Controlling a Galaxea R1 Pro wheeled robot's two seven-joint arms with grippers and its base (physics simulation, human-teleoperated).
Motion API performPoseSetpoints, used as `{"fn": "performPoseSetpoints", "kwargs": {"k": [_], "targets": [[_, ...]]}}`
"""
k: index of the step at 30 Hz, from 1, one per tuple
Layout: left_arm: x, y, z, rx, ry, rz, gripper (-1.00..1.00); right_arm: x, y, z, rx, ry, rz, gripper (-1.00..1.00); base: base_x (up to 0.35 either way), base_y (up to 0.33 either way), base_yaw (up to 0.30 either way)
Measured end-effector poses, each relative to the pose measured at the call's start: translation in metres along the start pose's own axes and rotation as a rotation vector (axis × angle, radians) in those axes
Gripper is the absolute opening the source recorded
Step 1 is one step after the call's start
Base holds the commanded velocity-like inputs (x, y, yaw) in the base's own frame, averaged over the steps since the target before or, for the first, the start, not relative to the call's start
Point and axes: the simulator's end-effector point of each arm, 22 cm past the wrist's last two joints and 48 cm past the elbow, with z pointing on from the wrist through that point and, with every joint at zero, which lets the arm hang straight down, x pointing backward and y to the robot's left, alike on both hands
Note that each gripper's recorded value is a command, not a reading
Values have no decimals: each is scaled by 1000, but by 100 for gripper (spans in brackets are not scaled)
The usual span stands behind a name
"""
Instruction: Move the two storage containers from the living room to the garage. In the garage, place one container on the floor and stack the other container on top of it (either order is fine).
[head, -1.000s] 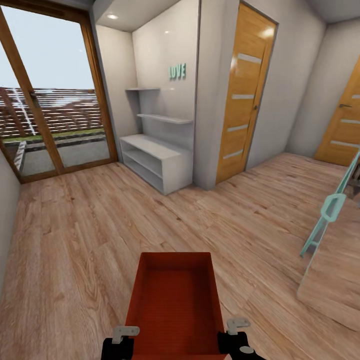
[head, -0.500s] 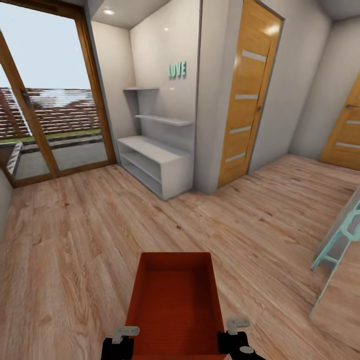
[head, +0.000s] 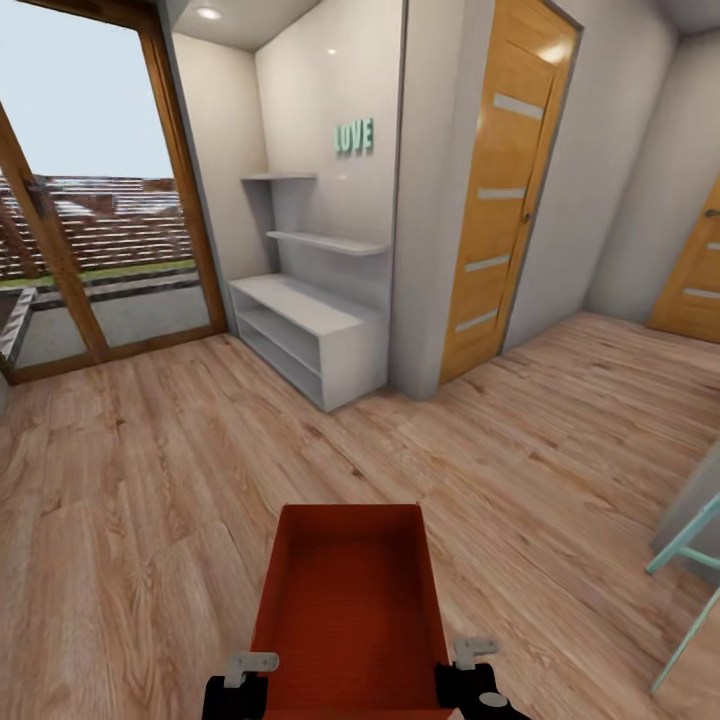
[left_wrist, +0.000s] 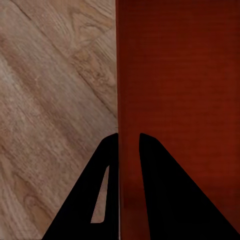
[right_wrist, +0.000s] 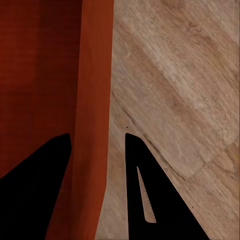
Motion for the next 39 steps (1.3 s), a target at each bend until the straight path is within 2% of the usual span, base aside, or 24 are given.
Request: {"fn": "performPoseSetpoints", "kwargs": {"k": [39], "targets": [[0,0,0,0,0,0,-100,0,0,0,-1,0,-2,-100,347,0,-7]]}}
